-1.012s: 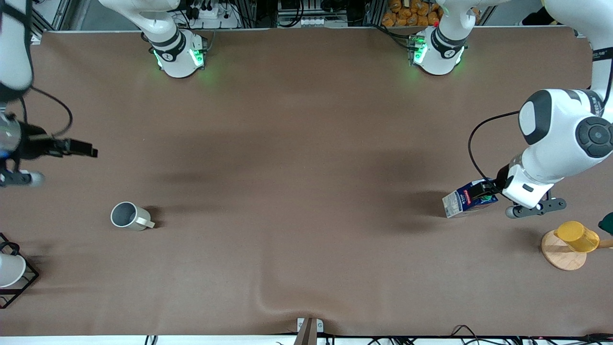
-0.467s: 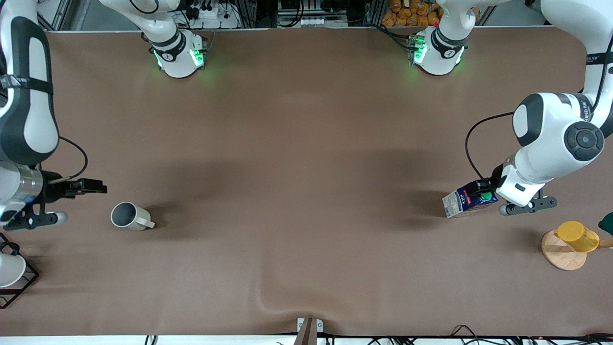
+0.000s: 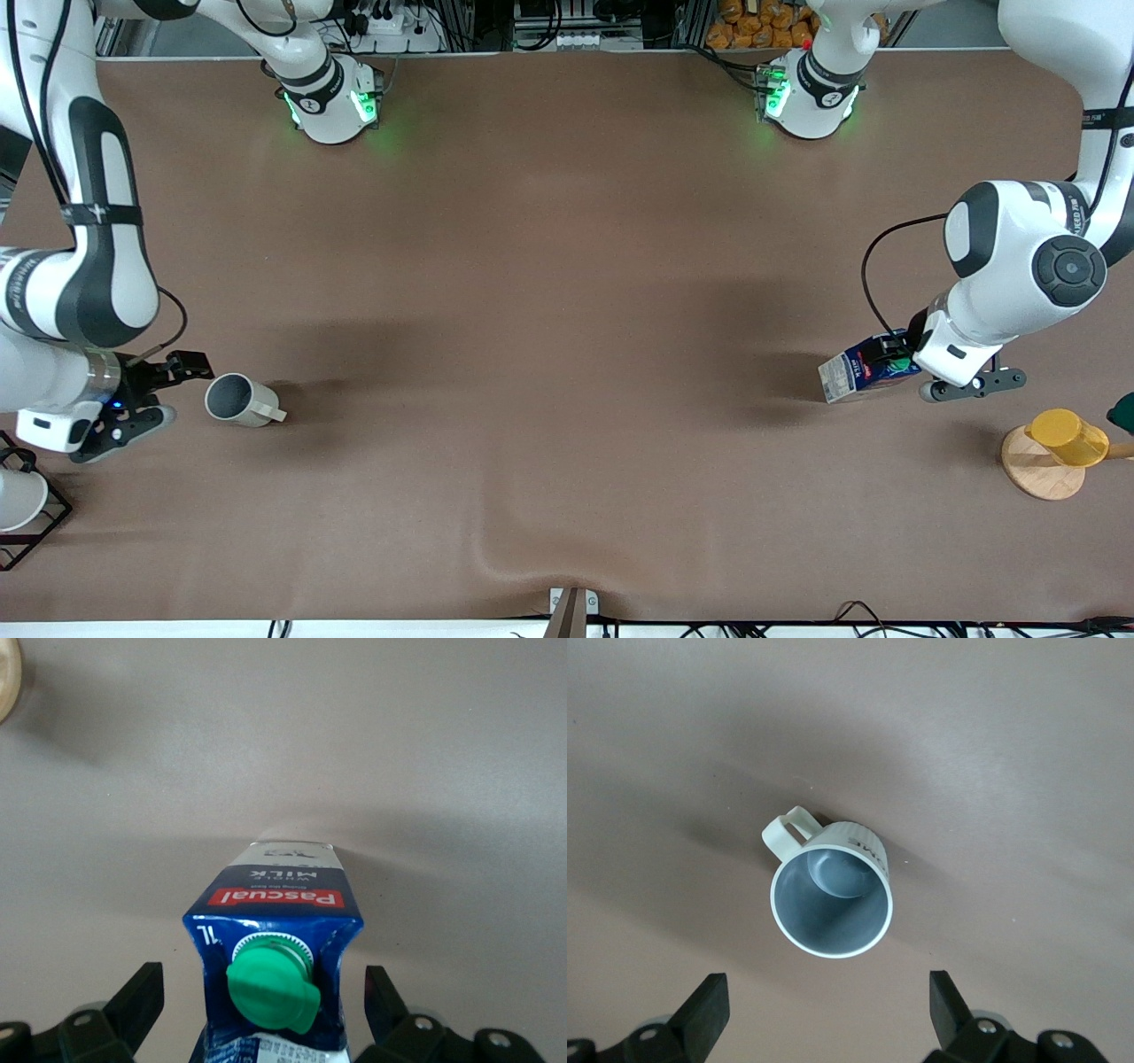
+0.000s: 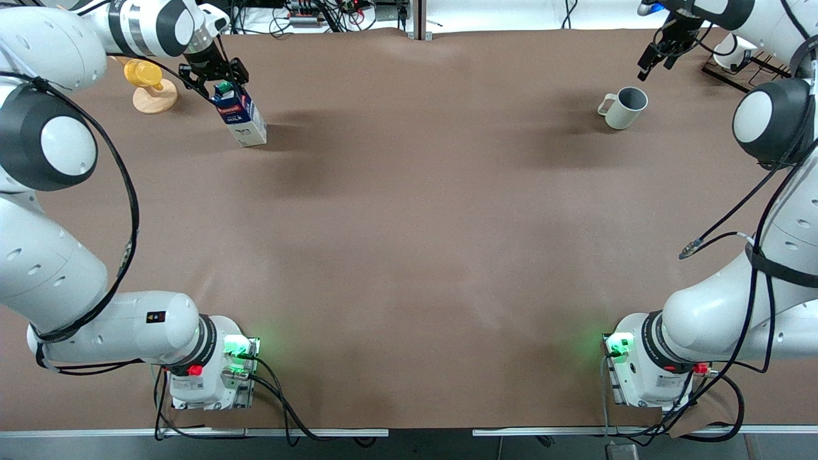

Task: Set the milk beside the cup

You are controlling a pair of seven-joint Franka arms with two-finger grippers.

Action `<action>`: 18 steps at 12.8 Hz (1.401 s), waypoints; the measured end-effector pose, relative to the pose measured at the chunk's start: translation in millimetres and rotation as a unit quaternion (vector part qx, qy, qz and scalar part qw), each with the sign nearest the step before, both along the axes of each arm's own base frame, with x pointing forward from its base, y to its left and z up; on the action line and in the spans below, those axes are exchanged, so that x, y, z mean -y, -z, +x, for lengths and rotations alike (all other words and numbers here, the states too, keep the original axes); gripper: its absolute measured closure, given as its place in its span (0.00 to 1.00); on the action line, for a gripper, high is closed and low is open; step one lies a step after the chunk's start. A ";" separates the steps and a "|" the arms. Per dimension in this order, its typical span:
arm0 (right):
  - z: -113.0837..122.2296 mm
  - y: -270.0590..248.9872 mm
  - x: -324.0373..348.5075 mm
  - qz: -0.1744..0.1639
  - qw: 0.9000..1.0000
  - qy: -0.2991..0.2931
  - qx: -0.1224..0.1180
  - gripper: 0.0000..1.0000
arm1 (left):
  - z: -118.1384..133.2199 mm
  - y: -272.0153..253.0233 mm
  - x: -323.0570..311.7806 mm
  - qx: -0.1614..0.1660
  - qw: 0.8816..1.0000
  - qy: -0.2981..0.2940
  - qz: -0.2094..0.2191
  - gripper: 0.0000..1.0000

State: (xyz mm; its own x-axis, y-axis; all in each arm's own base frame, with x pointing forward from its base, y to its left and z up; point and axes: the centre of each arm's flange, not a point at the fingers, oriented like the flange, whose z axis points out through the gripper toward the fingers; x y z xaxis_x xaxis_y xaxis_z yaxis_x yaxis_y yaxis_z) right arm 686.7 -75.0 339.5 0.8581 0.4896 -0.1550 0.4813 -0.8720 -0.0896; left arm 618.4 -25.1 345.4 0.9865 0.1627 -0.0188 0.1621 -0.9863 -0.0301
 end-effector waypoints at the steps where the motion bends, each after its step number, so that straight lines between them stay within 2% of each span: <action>1: 0.2 9.2 0.5 0.003 1.000 -0.017 -0.006 0.00 | 0.4 0.5 -0.3 0.000 1.000 0.000 0.000 0.00; 2: 1.7 19.1 3.8 0.005 0.999 -0.036 -0.005 0.00 | 0.9 0.8 -0.9 0.000 1.000 -0.001 0.000 0.07; 4: 7.6 39.9 16.0 0.007 0.997 -0.075 0.010 0.00 | 1.7 1.2 -1.2 0.000 1.000 -0.001 0.000 0.29; 5: 8.5 49.0 20.0 0.010 0.996 -0.092 0.010 0.00 | 2.3 1.2 -1.0 0.001 1.000 -0.001 0.000 0.29; 7: 8.0 70.2 23.3 0.013 0.994 -0.106 0.001 0.00 | 4.5 1.3 -0.6 0.002 1.000 0.000 0.000 0.45; 10: 11.5 94.1 20.9 0.013 0.994 -0.110 0.007 0.00 | 7.9 -2.4 1.2 0.007 1.000 0.003 0.001 0.48; 11: 11.1 99.2 19.9 0.014 0.994 -0.112 0.004 0.09 | 9.5 -6.2 3.4 0.010 1.000 0.005 0.001 0.48; 18: 11.1 104.0 19.3 0.018 0.992 -0.121 0.002 0.91 | 19.9 -59.9 35.1 0.012 1.000 0.029 -0.003 0.47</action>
